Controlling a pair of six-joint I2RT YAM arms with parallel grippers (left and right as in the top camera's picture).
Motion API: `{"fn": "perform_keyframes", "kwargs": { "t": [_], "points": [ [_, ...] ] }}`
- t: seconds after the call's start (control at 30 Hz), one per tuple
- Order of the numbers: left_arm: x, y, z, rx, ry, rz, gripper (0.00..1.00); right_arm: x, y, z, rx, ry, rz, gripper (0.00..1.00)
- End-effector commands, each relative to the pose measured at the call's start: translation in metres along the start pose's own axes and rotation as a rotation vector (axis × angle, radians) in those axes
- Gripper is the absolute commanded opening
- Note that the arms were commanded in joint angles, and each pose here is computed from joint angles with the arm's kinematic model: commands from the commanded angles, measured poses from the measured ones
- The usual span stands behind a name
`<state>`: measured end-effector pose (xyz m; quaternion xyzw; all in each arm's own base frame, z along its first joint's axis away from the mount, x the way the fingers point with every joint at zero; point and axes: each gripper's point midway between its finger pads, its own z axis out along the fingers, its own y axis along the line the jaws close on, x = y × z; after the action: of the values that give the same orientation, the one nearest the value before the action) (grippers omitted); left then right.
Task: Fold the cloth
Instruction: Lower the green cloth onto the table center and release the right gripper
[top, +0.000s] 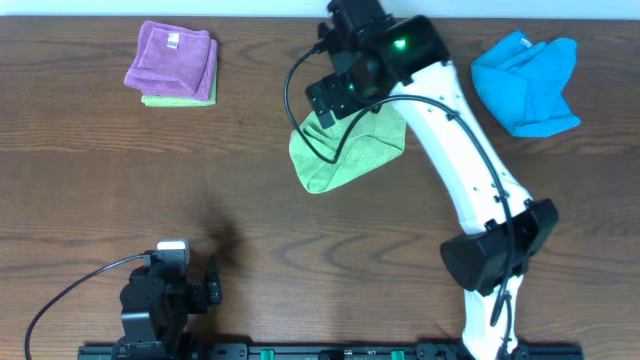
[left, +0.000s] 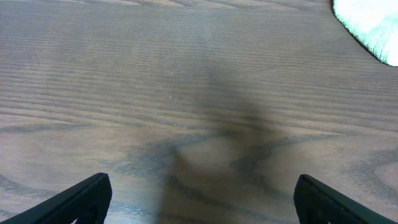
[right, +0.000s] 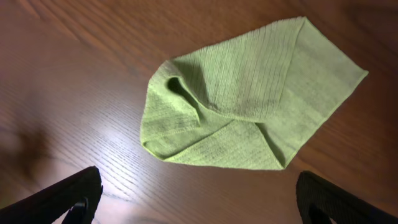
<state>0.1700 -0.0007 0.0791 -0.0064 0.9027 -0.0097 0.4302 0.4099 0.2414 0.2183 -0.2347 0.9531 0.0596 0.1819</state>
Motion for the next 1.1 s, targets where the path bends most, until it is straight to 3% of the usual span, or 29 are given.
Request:
{"fn": "perform_keyframes", "kwargs": {
  "t": [0.0,0.33,0.53,0.7,0.83,1.07],
  "points": [
    [0.017,0.001,0.002,-0.007,0.061,-0.006,0.95,-0.001,-0.003,-0.004,0.064,-0.015,0.016,0.99],
    [0.017,0.001,0.002,-0.007,0.061,-0.006,0.95,0.017,-0.03,0.012,0.122,0.055,0.203,0.99],
    [0.017,0.001,0.002,-0.007,0.061,-0.006,0.95,0.048,-0.024,0.045,0.078,0.151,0.046,0.99],
    [0.017,0.001,0.002,-0.007,0.061,-0.006,0.95,0.073,-0.019,0.069,-0.155,0.134,-0.297,0.99],
    [0.017,0.001,0.002,-0.007,0.061,-0.006,0.95,0.087,-0.043,0.094,-0.208,0.124,-0.357,0.99],
    [0.017,0.001,0.002,-0.007,0.061,-0.006,0.95,0.068,-0.08,0.132,-0.2,0.015,-0.325,0.99]
  ]
}}
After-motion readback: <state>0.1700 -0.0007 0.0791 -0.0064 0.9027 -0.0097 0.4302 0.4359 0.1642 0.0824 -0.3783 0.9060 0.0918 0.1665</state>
